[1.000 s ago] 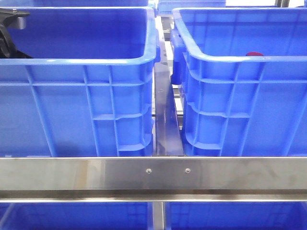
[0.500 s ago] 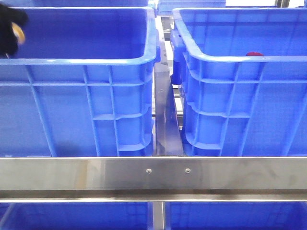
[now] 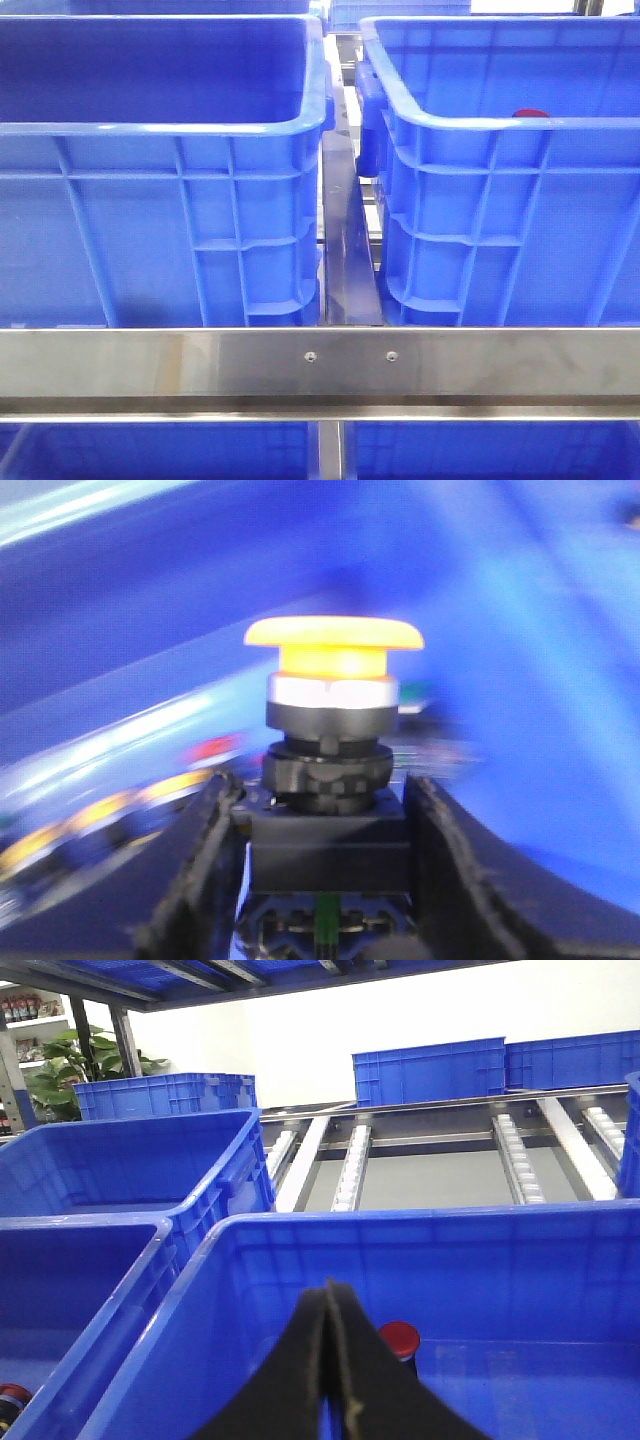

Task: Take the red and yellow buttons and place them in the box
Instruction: 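Grasp a yellow-capped button with the left gripper and lift it, then pass the yellow-capped button from the left gripper to the right gripper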

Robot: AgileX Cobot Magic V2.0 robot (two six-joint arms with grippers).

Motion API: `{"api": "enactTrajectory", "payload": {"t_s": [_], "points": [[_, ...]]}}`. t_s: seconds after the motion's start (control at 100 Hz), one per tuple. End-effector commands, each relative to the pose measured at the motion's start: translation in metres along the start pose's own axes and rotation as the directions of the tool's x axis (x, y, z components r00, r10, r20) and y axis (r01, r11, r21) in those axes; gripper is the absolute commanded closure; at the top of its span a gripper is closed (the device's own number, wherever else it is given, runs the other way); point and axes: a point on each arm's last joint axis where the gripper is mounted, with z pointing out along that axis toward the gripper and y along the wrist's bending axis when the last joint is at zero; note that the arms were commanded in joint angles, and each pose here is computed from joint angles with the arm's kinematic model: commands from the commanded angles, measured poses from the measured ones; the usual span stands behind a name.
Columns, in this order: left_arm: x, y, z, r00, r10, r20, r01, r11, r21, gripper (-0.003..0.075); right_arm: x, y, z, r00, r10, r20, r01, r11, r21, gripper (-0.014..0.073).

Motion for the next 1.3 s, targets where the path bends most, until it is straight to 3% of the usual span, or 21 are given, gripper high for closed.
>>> {"api": "enactTrajectory", "payload": {"t_s": [0.0, 0.18, 0.39, 0.48, 0.7, 0.75, 0.84, 0.93, 1.05, 1.29], "points": [[-0.014, -0.026, -0.026, 0.99, 0.047, 0.134, -0.06, 0.994, 0.093, 0.0739, -0.009, 0.002, -0.001, 1.0, 0.001, 0.026, -0.001, 1.0, -0.01, 0.0663], [-0.009, -0.072, -0.037, 0.978, 0.133, 0.16, -0.169, 0.957, 0.237, 0.0739, -0.009, 0.002, -0.001, 1.0, 0.001, 0.026, -0.001, 1.0, -0.01, 0.0663], [-0.006, -0.091, -0.044, 0.967, 0.181, 0.182, -0.228, 0.932, 0.283, 0.0739, -0.008, 0.005, -0.001, 1.0, 0.001, 0.022, 0.0, 0.999, -0.041, 0.0627], [-0.006, -0.091, -0.044, 0.967, 0.181, 0.182, -0.228, 0.932, 0.283, 0.0739, -0.008, 0.009, -0.001, 1.0, 0.001, 0.015, 0.001, 0.996, -0.086, 0.0519], [-0.006, -0.091, -0.044, 0.967, 0.181, 0.182, -0.228, 0.932, 0.283, 0.0739, -0.008, 0.017, -0.002, 0.999, 0.045, 0.005, -0.044, 0.984, -0.175, 0.0101], [-0.006, -0.091, -0.044, 0.967, 0.181, 0.182, -0.228, 0.932, 0.283, 0.0739, -0.008, 0.019, -0.003, 0.998, 0.07, 0.004, -0.068, 0.978, -0.196, 0.0046], [-0.006, -0.091, -0.044, 0.967, 0.181, 0.182, -0.228, 0.932, 0.283, 0.0739, -0.009, 0.023, -0.003, 0.99, 0.144, -0.003, -0.141, 0.96, -0.244, 0.0025], [-0.006, -0.091, -0.044, 0.967, 0.181, 0.182, -0.228, 0.932, 0.283, 0.0739, -0.011, 0.03, -0.002, 0.96, 0.277, -0.033, -0.272, 0.905, -0.327, 0.0025], [-0.006, -0.091, -0.044, 0.967, 0.181, 0.182, -0.228, 0.932, 0.283, 0.0739, -0.014, 0.043, 0.004, 0.899, 0.417, -0.135, -0.429, 0.774, -0.465, 0.0025], [-0.006, -0.091, -0.044, 0.967, 0.181, 0.182, -0.228, 0.932, 0.283, 0.0739, -0.014, 0.061, 0.035, 0.764, 0.487, -0.422, -0.642, 0.515, -0.568, 0.0025]]}}
